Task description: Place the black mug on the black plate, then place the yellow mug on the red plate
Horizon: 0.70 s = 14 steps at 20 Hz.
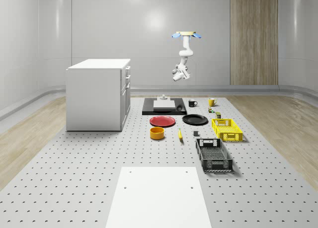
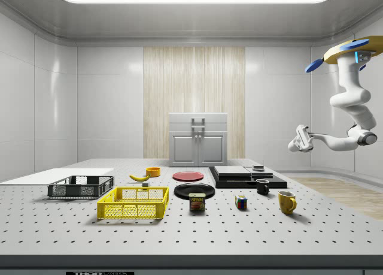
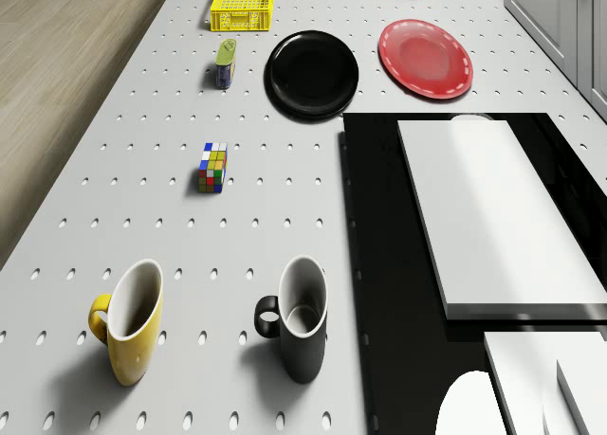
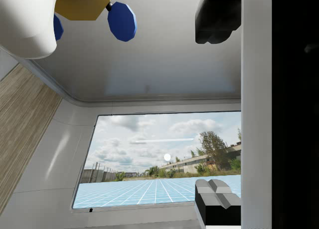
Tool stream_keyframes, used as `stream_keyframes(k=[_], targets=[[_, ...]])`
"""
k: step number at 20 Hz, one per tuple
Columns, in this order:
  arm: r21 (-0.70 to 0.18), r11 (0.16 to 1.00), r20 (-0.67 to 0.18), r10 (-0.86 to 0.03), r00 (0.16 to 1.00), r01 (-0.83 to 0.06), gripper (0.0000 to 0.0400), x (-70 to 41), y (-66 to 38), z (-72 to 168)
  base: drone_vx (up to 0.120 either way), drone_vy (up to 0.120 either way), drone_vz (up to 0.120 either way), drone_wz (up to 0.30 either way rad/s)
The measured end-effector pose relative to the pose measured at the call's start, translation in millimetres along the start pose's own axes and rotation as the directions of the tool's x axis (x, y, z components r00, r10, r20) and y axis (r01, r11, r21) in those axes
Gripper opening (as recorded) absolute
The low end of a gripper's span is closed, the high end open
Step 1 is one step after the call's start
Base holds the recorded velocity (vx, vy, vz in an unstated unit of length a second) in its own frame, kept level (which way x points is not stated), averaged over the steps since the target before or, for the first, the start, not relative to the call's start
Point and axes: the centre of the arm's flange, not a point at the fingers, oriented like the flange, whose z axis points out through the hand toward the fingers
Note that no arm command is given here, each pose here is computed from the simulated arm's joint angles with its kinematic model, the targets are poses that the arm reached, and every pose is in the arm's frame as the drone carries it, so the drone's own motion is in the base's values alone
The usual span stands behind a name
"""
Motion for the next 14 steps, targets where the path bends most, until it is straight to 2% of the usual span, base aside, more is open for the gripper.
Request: stream_keyframes(k=[2,4,6,9,14], targets=[[-0.237,0.971,-0.234,-0.036,0.972,-0.021,0.04,-23.5,-23.3,6,0.0,0.0,0.0,0.0],[-0.451,0.887,-0.442,-0.126,0.888,-0.099,0.04,-44.7,-43.9,23,0.0,0.0,0.0,0.0],[-0.601,0.771,-0.584,-0.245,0.774,-0.209,0.04,-59.4,-57.9,46,0.0,0.0,0.0,0.0],[-0.704,0.607,-0.676,-0.413,0.61,-0.369,0.04,-69.5,-67.0,78,0.0,0.0,0.0,0.0],[-0.722,0.444,-0.683,-0.58,0.445,-0.53,0.04,-71.8,-67.9,111,0.0,0.0,0.0,0.0]])
